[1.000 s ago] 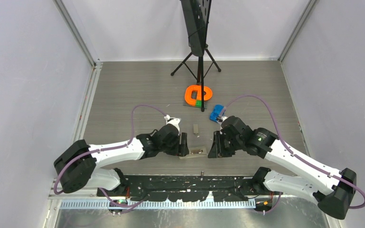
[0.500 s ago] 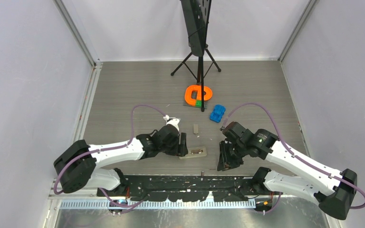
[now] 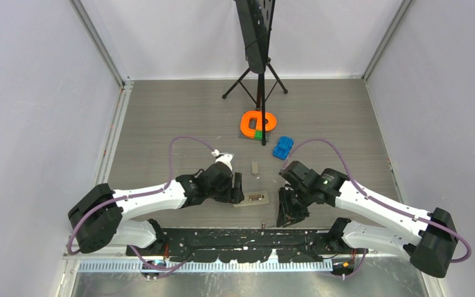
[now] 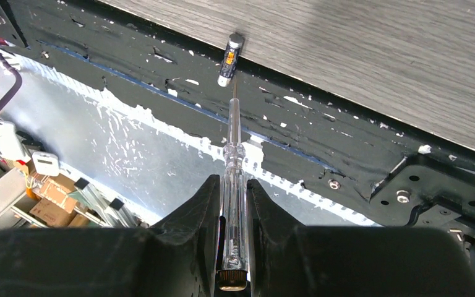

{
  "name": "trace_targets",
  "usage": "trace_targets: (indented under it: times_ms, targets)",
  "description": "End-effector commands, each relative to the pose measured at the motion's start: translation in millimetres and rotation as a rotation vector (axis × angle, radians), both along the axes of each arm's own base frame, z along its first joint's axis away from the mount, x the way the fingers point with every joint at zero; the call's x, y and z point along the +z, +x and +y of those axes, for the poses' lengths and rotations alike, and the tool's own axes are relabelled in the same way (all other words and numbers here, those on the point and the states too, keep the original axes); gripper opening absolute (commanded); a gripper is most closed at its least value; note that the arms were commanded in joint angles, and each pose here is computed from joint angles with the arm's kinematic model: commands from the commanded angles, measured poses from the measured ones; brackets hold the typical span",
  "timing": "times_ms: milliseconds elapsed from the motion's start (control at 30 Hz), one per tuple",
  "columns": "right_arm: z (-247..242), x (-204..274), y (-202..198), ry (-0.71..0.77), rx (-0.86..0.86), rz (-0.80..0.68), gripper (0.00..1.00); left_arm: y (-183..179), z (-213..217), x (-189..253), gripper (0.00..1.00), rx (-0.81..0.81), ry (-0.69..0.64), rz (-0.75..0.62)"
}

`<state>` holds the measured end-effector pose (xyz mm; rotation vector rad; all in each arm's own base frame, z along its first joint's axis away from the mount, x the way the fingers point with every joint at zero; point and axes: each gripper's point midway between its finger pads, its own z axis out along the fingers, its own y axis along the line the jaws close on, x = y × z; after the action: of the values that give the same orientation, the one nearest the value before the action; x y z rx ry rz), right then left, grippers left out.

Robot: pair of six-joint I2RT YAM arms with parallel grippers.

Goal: Unload the batteries from the remote control

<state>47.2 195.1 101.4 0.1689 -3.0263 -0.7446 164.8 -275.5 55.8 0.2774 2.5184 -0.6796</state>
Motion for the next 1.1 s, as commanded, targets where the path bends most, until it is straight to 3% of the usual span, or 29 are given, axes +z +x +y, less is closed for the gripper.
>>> trace_targets:
  times_ms: [0, 367, 1067]
  targets:
    - [14.6, -0.9, 1.2, 0.051, 0.019, 0.005, 0.00, 1.9, 2.7, 5.1, 0.66, 0.009, -0.005, -0.026]
    - [11.3, -19.2, -1.7, 0.002, 0.032, 0.023, 0.00, 2.0, 1.7, 3.0, 0.66, 0.007, 0.000, -0.021]
    - [65.3, -18.6, 13.0, 0.221, 0.005, 0.021, 0.00, 2.7, 0.4, 1.6, 0.66, 0.011, -0.003, -0.018]
